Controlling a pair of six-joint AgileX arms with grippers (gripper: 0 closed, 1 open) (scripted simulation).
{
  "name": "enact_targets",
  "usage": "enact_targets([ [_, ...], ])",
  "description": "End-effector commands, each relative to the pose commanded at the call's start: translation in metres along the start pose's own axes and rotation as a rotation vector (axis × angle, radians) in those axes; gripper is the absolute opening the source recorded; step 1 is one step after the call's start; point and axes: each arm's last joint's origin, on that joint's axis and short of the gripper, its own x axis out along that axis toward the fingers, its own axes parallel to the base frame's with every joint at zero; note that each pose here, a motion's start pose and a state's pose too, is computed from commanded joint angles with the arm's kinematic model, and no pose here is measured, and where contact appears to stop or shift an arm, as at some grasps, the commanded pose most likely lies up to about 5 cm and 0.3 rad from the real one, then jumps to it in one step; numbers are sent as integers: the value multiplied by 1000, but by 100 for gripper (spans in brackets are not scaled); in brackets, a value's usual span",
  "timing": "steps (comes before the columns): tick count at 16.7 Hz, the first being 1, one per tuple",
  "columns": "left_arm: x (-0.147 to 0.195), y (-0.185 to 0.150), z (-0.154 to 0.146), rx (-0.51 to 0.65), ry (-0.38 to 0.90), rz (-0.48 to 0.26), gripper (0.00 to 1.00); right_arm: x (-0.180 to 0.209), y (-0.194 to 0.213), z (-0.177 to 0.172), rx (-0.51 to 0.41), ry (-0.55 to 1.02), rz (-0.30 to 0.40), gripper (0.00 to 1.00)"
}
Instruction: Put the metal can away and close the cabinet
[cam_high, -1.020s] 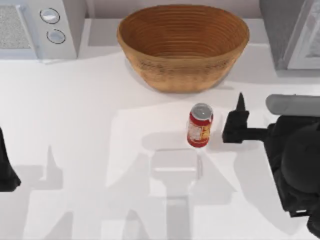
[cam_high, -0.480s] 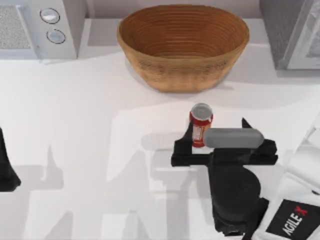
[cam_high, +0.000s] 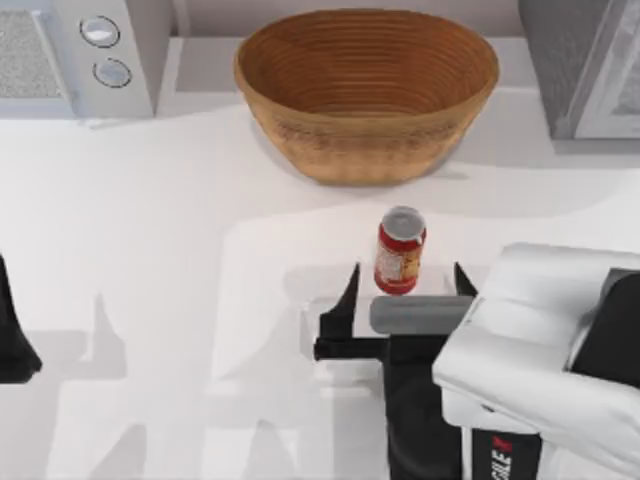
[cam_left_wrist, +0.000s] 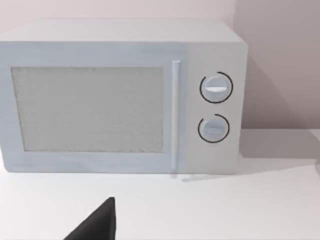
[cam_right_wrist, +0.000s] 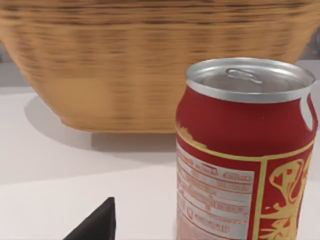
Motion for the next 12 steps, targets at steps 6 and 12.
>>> enact_targets([
  [6,0,0,0,0,0,0,100,-1,3,-10,-11,-13,-7,100],
  [12,0,0,0,0,0,0,100,4,5,-18,-22,-3,-8,100],
])
